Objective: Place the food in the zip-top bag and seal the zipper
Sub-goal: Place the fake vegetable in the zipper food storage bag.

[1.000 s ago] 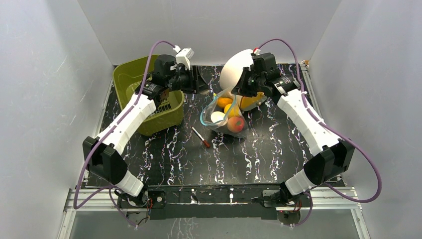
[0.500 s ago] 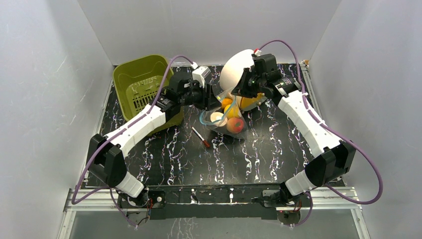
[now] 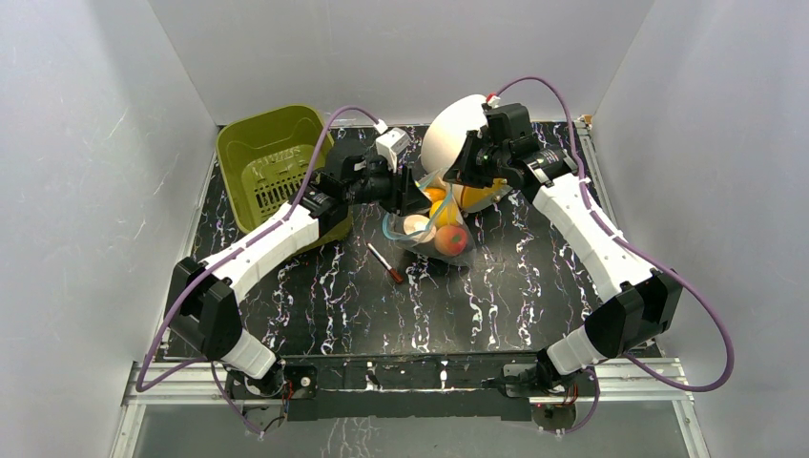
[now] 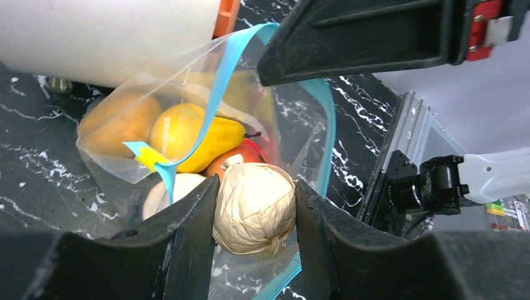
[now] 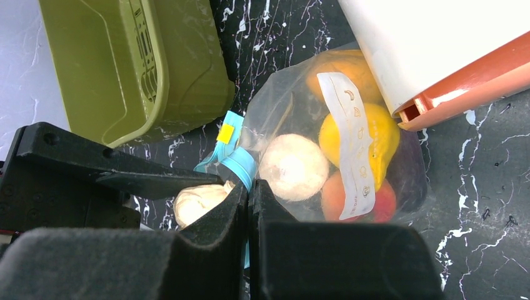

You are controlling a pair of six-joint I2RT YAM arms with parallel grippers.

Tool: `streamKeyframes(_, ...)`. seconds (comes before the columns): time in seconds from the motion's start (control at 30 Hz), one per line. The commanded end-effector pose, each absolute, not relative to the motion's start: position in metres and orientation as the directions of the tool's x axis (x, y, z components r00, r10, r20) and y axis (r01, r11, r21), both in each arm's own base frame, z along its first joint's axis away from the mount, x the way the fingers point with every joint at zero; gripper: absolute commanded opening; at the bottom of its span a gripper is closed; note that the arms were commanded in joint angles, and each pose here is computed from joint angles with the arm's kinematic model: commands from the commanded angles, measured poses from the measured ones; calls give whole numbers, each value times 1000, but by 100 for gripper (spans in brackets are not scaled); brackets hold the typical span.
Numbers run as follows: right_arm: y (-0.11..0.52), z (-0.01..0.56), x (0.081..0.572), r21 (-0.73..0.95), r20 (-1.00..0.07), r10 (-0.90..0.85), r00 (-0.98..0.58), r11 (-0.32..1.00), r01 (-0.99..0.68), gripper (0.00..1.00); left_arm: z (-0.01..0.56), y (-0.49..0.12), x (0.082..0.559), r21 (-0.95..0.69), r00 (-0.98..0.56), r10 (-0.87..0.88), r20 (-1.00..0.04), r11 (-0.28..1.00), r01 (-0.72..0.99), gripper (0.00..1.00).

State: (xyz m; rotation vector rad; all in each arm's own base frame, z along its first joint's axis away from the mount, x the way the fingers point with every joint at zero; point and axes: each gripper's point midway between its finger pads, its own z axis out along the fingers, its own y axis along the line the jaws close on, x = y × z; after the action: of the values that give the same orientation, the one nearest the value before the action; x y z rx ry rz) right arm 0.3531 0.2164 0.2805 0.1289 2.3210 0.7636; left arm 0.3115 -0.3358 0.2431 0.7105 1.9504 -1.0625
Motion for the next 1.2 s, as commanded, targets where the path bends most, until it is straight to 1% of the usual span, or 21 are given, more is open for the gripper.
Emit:
streamKeyframes(0.0, 218, 319, 360, 582, -657, 313, -685, 789, -197, 0, 288, -345, 299, -396, -451, 54, -891, 395, 829, 29)
streamKeyframes(0.03, 219, 320, 360, 582, -658, 314, -685, 789, -198, 0, 284, -345, 300, -393, -453, 62, -889, 403, 826, 29)
streamKeyframes(0.1, 219, 321, 359, 582, -662, 309, -683, 786, -208, 0, 276, -342, 305, -376, -452, 78, -889, 441, 815, 34)
streamKeyframes(0.27, 222, 327, 356, 568, -688, 271, -674, 779, -266, 0, 268, -334, 317, -324, -436, 106, -894, 519, 791, 49)
streamKeyframes(0.3, 223, 327, 354, 563, -692, 259, -674, 778, -279, 0, 268, -333, 318, -313, -430, 113, -896, 525, 791, 55)
streamKeyframes(0.33, 223, 327, 352, 557, -696, 245, -675, 777, -292, 0, 269, -331, 319, -302, -423, 119, -898, 533, 791, 58)
streamKeyframes(0.37, 223, 326, 350, 552, -699, 234, -675, 777, -302, 0, 270, -329, 320, -286, -411, 126, -903, 540, 792, 61)
streamKeyframes(0.5, 223, 323, 340, 511, -725, 156, -671, 776, -371, 0, 284, -322, 318, -206, -332, 148, -931, 537, 818, 63)
streamKeyframes(0.6, 221, 325, 331, 465, -757, 83, -648, 766, -445, 0, 302, -318, 310, -141, -258, 172, -951, 501, 854, 65)
streamKeyframes(0.67, 220, 327, 324, 428, -780, 32, -625, 756, -495, 0, 310, -317, 294, -69, -176, 229, -957, 412, 908, 65)
streamKeyframes(0.7, 218, 328, 320, 406, -790, 4, -613, 753, -518, 0, 314, -315, 285, -1, -100, 265, -959, 350, 937, 65)
streamKeyframes(0.73, 216, 330, 317, 387, -798, -19, -602, 750, -537, 0, 313, -313, 278, 35, -59, 293, -954, 304, 952, 65)
streamKeyframes(0.83, 211, 332, 306, 332, -819, -84, -568, 737, -588, 0, 324, -305, 259, 121, 47, 326, -944, 212, 970, 64)
streamKeyframes(1.0, 216, 335, 286, 314, -834, -149, -531, 663, -679, 0, 311, -297, 241, 154, 109, 407, -907, 79, 985, 59)
streamKeyframes(1.07, 220, 336, 280, 324, -834, -162, -527, 628, -708, 0, 302, -296, 241, 168, 129, 431, -893, 54, 984, 57)
streamKeyframes(1.17, 220, 334, 275, 327, -830, -177, -528, 612, -720, 0, 299, -296, 244, 202, 165, 438, -884, 39, 979, 54)
